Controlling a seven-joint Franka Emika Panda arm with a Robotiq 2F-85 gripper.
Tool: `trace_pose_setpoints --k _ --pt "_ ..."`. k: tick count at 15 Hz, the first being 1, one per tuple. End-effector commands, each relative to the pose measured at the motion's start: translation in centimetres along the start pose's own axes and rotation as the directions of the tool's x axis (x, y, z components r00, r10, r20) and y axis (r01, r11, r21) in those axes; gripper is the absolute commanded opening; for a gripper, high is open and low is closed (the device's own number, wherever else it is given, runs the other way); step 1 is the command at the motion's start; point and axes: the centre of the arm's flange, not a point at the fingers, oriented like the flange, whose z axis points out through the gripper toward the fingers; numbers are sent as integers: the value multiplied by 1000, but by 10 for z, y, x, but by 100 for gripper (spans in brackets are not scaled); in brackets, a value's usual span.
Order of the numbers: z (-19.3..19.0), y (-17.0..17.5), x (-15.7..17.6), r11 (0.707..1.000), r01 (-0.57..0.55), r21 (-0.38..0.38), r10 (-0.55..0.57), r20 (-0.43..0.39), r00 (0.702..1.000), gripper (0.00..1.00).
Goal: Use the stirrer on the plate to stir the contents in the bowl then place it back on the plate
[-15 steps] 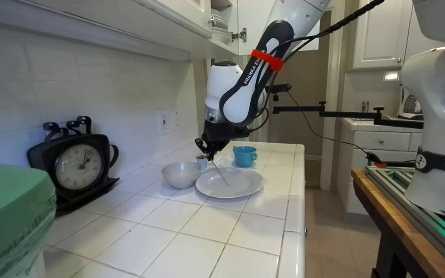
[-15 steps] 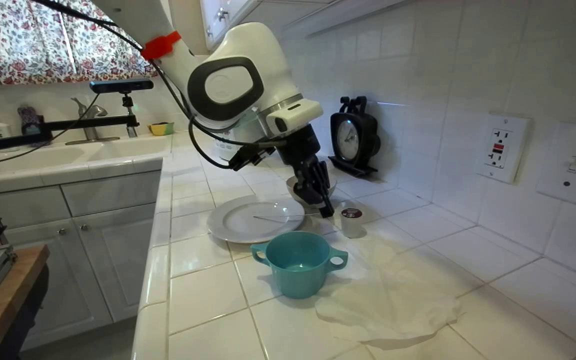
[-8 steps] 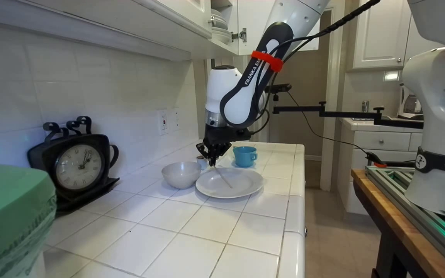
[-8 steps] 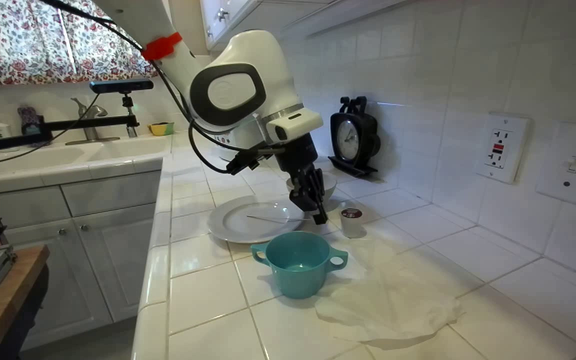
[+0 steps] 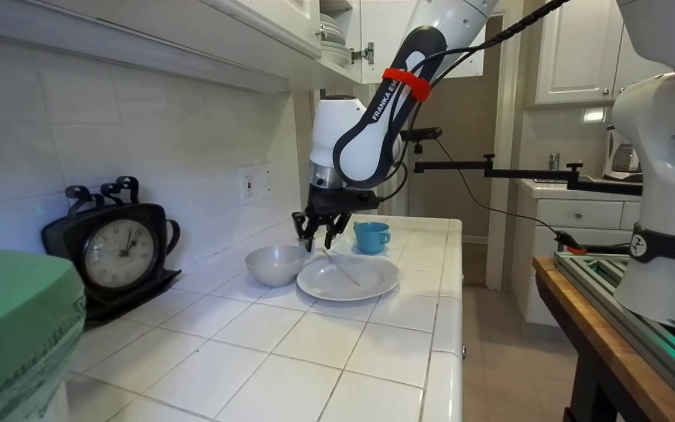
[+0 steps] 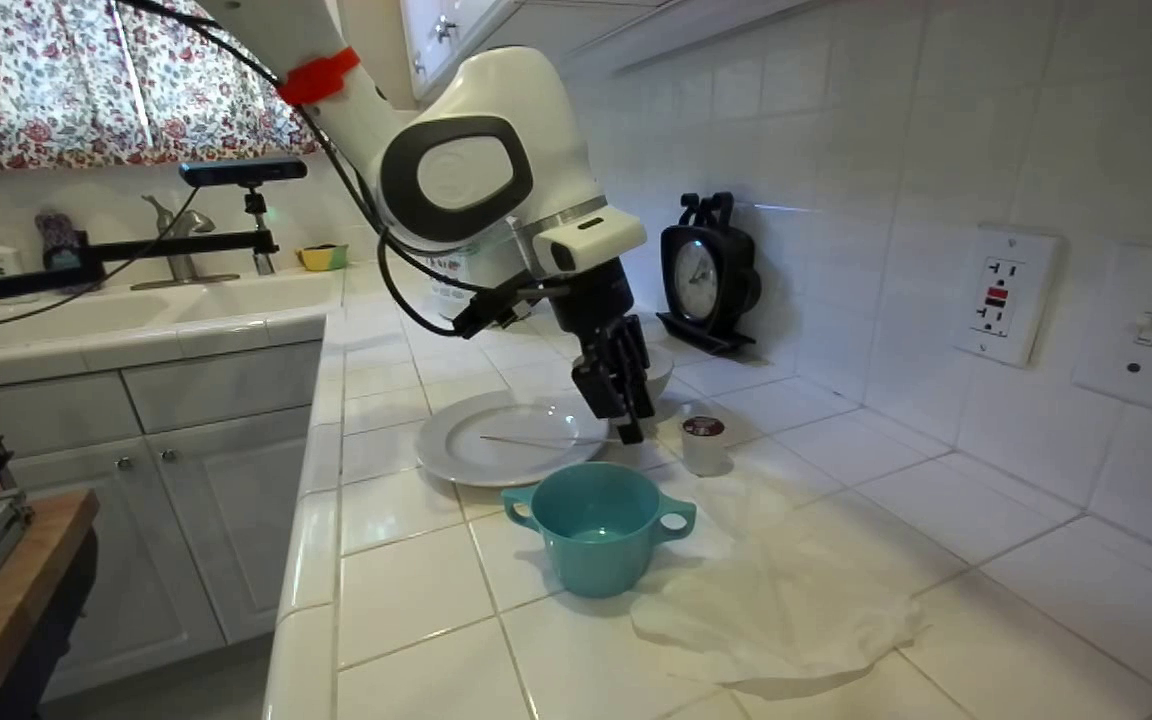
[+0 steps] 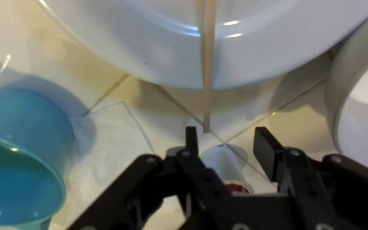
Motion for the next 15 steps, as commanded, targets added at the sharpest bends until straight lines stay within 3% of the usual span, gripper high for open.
trace_pose_setpoints --k 1,3,4,11,15 --pt "-19 4 4 1000 5 1 -5 20 1000 81" --pt "-29 7 6 1000 17 -2 -17 35 999 97" --pt "-34 7 7 1000 24 -4 -24 42 999 100" --pt "-79 14 -2 993 116 17 -117 101 988 100" --pt "-112 28 -17 978 198 65 -207 199 958 100"
